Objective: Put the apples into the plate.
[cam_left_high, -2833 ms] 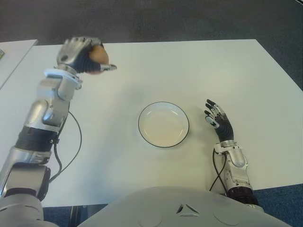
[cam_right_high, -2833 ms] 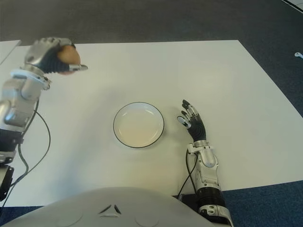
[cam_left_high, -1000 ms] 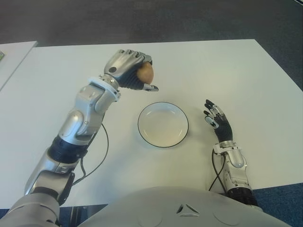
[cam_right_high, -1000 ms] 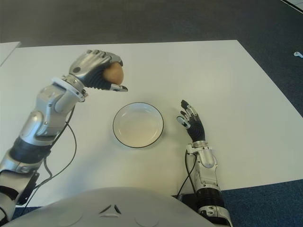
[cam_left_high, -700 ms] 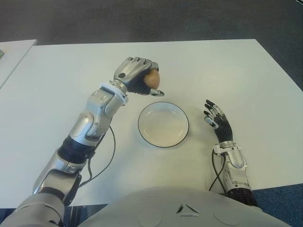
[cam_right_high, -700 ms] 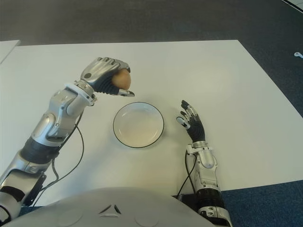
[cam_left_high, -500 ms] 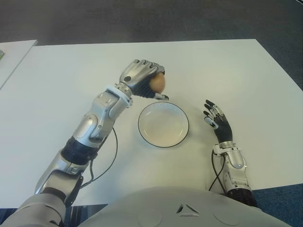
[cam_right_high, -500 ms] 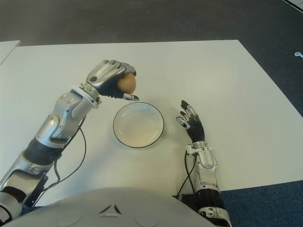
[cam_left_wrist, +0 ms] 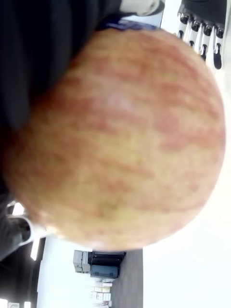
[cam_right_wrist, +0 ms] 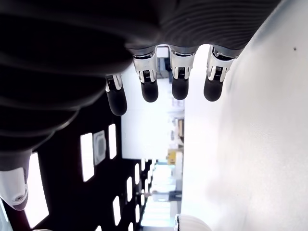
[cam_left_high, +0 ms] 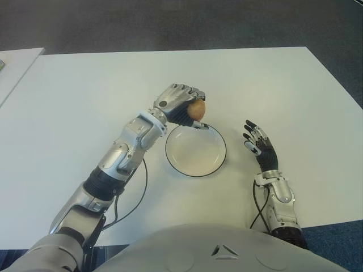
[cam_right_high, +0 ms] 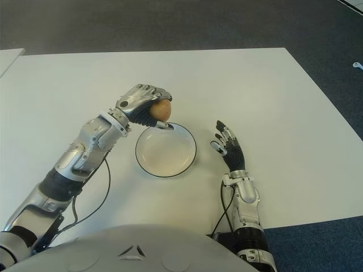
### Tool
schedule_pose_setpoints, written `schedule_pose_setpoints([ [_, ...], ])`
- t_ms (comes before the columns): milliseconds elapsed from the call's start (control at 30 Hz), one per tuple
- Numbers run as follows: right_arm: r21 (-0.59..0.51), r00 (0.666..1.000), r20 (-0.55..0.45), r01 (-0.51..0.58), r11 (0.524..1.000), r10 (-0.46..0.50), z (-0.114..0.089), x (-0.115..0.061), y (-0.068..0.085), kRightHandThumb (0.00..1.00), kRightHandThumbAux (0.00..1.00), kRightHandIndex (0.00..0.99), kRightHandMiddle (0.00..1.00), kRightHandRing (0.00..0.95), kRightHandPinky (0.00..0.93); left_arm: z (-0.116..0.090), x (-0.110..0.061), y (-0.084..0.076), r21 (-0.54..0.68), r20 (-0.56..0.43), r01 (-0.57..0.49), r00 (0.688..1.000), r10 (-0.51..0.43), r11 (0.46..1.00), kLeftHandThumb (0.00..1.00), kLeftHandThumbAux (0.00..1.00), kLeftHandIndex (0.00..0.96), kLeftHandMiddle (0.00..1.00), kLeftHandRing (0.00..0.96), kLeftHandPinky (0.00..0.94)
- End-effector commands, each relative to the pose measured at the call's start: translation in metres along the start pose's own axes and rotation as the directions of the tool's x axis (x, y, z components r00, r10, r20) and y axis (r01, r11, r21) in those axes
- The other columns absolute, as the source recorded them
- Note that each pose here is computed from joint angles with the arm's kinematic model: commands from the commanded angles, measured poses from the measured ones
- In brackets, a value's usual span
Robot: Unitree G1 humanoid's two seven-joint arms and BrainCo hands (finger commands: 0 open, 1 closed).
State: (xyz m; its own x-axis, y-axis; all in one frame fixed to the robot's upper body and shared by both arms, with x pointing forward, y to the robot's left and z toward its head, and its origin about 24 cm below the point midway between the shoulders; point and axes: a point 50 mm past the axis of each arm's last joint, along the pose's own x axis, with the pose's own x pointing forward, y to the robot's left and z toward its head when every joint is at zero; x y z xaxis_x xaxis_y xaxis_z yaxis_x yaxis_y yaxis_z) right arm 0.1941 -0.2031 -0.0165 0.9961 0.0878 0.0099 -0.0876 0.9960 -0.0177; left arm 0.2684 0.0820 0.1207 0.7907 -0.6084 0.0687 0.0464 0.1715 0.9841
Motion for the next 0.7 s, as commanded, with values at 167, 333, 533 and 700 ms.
schedule_pose_setpoints([
  [167,0.069,0.980,-0.200,0.016,0.997,-0.002,-0.034,-0.027,0.012,0.146,0.512,0.150,0.091,0.043,0.063,0.003,0.004,-0.025,-0.017,-0.009,0.103,0.995,-0.103,0.995,1.000,0.682,0.460,0.836,0.825,0.437],
  [333,0.082,0.980,-0.197,0.018,0.996,-0.002,-0.034,-0.026,0.013,0.153,0.504,0.154,0.094,0.044,0.060,0.004,0.005,-0.036,-0.051,-0.016,0.161,0.987,-0.162,0.986,1.000,0.682,0.460,0.831,0.815,0.437],
  [533,0.082,0.982,-0.188,0.021,0.996,-0.006,-0.034,-0.026,0.014,0.158,0.504,0.154,0.091,0.035,0.041,0.006,0.003,-0.048,-0.070,-0.018,0.199,0.979,-0.201,0.977,0.880,0.688,0.453,0.831,0.816,0.604],
  [700,0.080,0.983,-0.184,0.021,0.997,-0.006,-0.033,-0.026,0.014,0.150,0.494,0.168,0.085,0.024,0.020,0.007,-0.001,-0.054,-0.054,-0.002,0.236,0.972,-0.237,0.970,0.772,0.693,0.446,0.841,0.837,0.776],
])
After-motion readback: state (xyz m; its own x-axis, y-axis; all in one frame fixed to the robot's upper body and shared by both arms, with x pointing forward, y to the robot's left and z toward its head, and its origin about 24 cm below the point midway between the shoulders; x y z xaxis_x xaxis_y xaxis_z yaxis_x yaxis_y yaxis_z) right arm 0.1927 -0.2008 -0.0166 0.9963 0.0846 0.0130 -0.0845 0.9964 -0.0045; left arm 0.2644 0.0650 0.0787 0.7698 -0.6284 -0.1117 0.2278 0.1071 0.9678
